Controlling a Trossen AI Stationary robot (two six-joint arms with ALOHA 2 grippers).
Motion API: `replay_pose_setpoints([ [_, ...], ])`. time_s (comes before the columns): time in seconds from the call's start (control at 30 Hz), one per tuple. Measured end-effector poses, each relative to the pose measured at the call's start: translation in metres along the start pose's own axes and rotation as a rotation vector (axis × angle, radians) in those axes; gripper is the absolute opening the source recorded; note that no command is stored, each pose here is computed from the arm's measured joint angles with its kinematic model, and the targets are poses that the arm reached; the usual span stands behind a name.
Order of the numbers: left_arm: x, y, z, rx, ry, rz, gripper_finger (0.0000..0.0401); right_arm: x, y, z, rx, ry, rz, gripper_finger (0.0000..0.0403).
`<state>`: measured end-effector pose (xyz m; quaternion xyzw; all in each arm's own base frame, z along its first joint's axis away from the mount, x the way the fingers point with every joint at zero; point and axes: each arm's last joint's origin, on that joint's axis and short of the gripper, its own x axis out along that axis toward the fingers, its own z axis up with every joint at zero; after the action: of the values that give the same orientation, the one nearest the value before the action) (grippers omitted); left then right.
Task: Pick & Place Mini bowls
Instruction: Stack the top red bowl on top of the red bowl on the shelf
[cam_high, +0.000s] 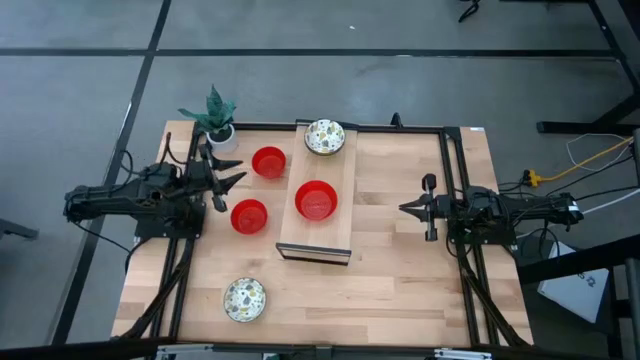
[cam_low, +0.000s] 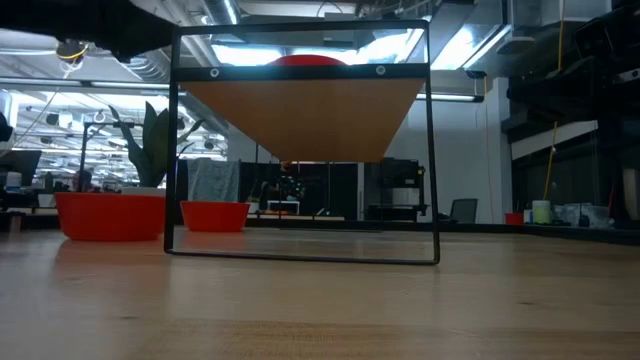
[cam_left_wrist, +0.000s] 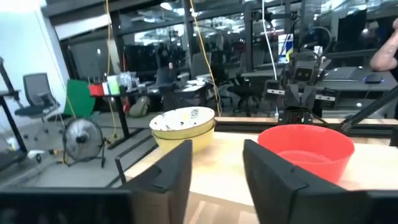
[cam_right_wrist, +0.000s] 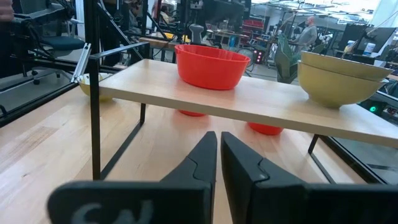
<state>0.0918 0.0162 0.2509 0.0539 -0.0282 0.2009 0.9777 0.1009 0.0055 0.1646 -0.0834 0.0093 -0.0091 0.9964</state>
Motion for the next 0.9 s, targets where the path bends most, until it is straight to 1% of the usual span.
replay_pose_setpoints([
  [0.1,0.0,0.002,0.011,-0.024,0.021,0.0,0.0169,0.0,0.0,0.0,0.0,0.0,0.0,0.0026],
  [0.2,0.002,0.002,0.017,-0.028,0.07,-0.005,0.0192,0.0,0.0,0.0,0.0,0.0,0.0,0.0026],
  [0.37,0.011,-0.001,0.026,-0.012,0.152,-0.025,0.0217,0.0,0.0,0.0,0.0,0.0,0.0,0.0026],
  [0.53,0.025,-0.004,0.039,0.023,0.243,-0.036,0.0226,0.0,0.0,0.0,0.0,0.0,0.0,0.0026],
  [0.67,0.036,-0.006,0.048,0.065,0.322,-0.037,0.0226,0.0,0.0,0.0,0.0,0.0,0.001,0.0026],
  [0.9,0.05,-0.01,0.063,0.105,0.428,-0.045,0.0226,0.0,0.0,0.0,0.0,0.0,0.0,0.0026],
])
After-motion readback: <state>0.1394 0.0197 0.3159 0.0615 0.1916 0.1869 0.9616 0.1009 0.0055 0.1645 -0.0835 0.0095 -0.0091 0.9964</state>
